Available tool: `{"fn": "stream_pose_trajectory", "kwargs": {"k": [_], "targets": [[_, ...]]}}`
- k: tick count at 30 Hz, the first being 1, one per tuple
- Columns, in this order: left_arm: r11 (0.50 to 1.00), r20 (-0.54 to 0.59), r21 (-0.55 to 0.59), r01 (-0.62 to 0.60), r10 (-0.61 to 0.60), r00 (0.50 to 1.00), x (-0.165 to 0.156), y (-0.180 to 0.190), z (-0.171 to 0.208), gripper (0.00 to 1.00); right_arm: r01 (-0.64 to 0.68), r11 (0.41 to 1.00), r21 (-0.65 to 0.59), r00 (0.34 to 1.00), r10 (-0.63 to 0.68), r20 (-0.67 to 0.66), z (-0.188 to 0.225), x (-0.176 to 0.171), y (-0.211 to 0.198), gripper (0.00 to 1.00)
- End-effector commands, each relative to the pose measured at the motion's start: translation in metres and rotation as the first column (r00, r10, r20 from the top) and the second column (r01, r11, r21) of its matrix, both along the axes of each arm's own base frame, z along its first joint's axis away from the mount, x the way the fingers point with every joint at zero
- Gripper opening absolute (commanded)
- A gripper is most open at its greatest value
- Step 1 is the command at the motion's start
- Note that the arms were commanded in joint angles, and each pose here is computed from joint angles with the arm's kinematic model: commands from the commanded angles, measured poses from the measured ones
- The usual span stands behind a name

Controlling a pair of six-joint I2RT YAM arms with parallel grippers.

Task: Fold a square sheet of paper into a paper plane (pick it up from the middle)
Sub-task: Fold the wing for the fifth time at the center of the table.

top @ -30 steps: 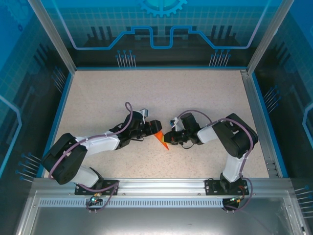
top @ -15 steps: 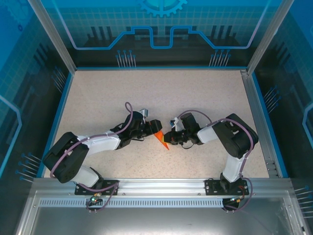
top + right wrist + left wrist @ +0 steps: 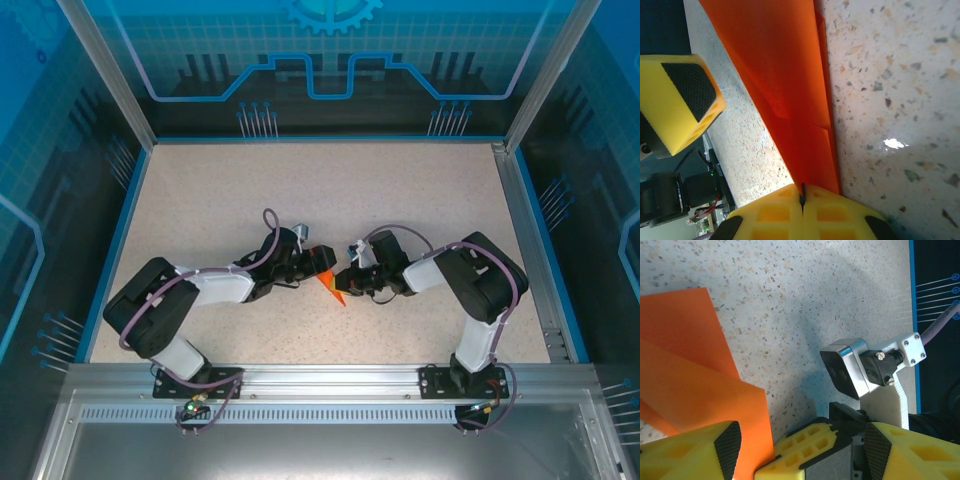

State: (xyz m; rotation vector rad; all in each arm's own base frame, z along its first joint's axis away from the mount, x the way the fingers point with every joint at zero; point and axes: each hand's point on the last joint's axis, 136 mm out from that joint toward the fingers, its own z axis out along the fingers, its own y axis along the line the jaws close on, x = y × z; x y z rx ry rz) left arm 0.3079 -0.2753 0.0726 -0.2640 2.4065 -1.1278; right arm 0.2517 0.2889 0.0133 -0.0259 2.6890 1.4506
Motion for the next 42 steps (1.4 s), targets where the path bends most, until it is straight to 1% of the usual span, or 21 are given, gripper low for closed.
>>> {"fn": "stream_pose_trajectory", "kwargs": {"k": [1,5,8,12,18,23,25,30,34,36,42], "targets": [[0.995,0.062,-0.089,0.042,-0.036,0.997,0.01,-0.017,0.023,0.71,0.053,0.988,-0.143,0.997,-0.059,-0.042,-0.037,-0.006,-0.015,0.04],[0.991,0.078,-0.117,0.058,-0.049,0.996,0.011,-0.022,0.028,0.72,0.052,0.988,-0.147,0.997,-0.059,-0.048,-0.039,-0.006,-0.016,0.04],[0.992,0.082,-0.108,0.062,-0.053,0.995,0.013,-0.022,0.026,0.72,0.052,0.988,-0.148,0.997,-0.061,-0.051,-0.04,-0.007,-0.017,0.04],[0.997,0.054,-0.069,0.047,-0.043,0.998,0.018,-0.022,0.011,0.73,0.051,0.987,-0.149,0.996,-0.06,-0.058,-0.041,-0.007,-0.017,0.04],[1.0,0.014,0.002,-0.014,0.014,1.0,0.025,-0.009,-0.014,0.71,0.051,0.987,-0.151,0.996,-0.061,-0.062,-0.042,-0.009,-0.018,0.04],[0.999,-0.016,0.032,-0.033,0.033,0.999,0.029,-0.001,-0.032,0.71,0.053,0.986,-0.156,0.996,-0.064,-0.064,-0.043,-0.011,-0.02,0.05],[0.998,-0.032,0.043,-0.035,0.037,0.999,0.03,0.002,-0.039,0.69,0.054,0.986,-0.158,0.996,-0.064,-0.065,-0.043,-0.011,-0.02,0.05],[0.996,-0.074,0.071,-0.058,0.063,0.995,0.026,0.01,-0.055,0.68,0.055,0.984,-0.168,0.995,-0.067,-0.07,-0.044,-0.011,-0.022,0.06],[0.993,-0.094,0.08,-0.081,0.089,0.992,0.023,0.018,-0.063,0.67,0.059,0.983,-0.175,0.995,-0.073,-0.073,-0.043,-0.012,-0.023,0.07],[0.993,-0.103,0.085,-0.079,0.087,0.991,0.022,0.018,-0.065,0.67,0.061,0.983,-0.175,0.995,-0.074,-0.067,-0.04,-0.011,-0.023,0.1],[0.992,-0.119,0.098,-0.078,0.089,0.989,0.019,0.021,-0.072,0.65,0.055,0.981,-0.188,0.996,-0.066,-0.055,-0.032,-0.012,-0.027,0.12]]}}
